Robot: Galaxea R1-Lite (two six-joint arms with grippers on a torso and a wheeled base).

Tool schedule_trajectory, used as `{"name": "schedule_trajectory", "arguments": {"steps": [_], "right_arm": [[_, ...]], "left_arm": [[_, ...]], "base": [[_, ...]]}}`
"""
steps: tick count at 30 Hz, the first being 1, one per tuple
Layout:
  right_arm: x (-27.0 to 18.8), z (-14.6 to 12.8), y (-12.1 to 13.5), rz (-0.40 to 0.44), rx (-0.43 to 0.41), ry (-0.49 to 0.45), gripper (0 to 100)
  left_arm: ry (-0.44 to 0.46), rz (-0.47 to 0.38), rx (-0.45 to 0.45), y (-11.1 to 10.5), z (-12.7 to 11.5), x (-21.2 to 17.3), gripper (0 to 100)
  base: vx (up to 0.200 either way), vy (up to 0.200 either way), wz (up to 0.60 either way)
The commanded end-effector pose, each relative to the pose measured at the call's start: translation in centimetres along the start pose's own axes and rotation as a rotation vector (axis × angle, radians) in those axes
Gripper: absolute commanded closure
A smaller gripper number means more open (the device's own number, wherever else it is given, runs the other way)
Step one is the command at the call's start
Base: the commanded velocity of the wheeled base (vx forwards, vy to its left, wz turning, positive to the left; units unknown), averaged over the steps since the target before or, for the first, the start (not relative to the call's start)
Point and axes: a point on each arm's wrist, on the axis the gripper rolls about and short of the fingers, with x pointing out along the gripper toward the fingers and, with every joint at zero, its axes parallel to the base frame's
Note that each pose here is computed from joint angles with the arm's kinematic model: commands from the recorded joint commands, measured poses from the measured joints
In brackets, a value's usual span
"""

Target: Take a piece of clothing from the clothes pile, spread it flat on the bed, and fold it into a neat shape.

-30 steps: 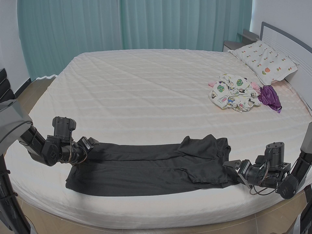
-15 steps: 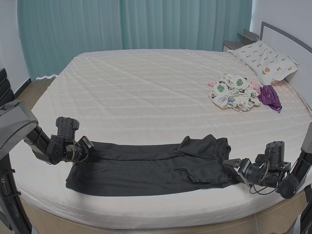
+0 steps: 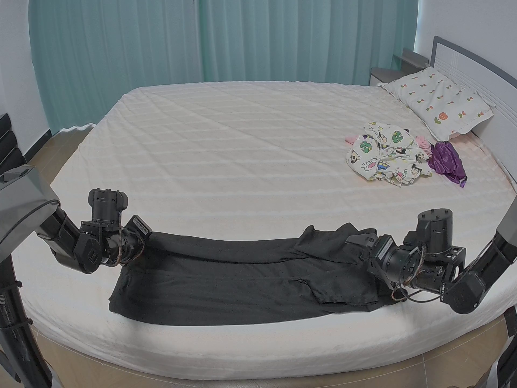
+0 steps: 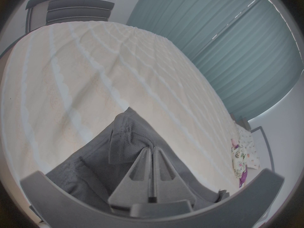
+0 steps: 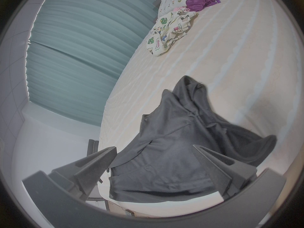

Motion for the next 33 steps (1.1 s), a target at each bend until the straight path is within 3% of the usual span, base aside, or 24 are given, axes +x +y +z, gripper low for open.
{"name": "schedule_trajectory", "arguments": {"steps": [1,5,10,26,33], "right_arm": [[1.2,0.1,2.6,0.025,0.028,0.008,0],[3.1,-1.7,1.8,-0.04,0.094,0.073,0],[6.4,-1.6,0.8,-0.082,0.165,0.069,0],[9.8,-1.2,0.5,-0.123,0.215,0.034,0],[10.9,-0.7,0.0,-0.15,0.218,-0.054,0]], "left_arm": [[-0.022,-0.042,-0.034,-0.4,-0.2,-0.3,100],[-0.041,-0.067,-0.038,-0.5,-0.1,-0.3,100],[-0.06,-0.092,-0.04,-0.8,0.1,-0.4,100],[-0.055,-0.086,-0.043,-0.6,-0.1,-0.2,100],[-0.056,-0.093,-0.071,-0.7,0.0,-0.3,100]], "base": [[0.0,0.0,0.0],[0.0,0.0,0.0],[0.0,0.0,0.0],[0.0,0.0,0.0],[0.0,0.0,0.0]]}}
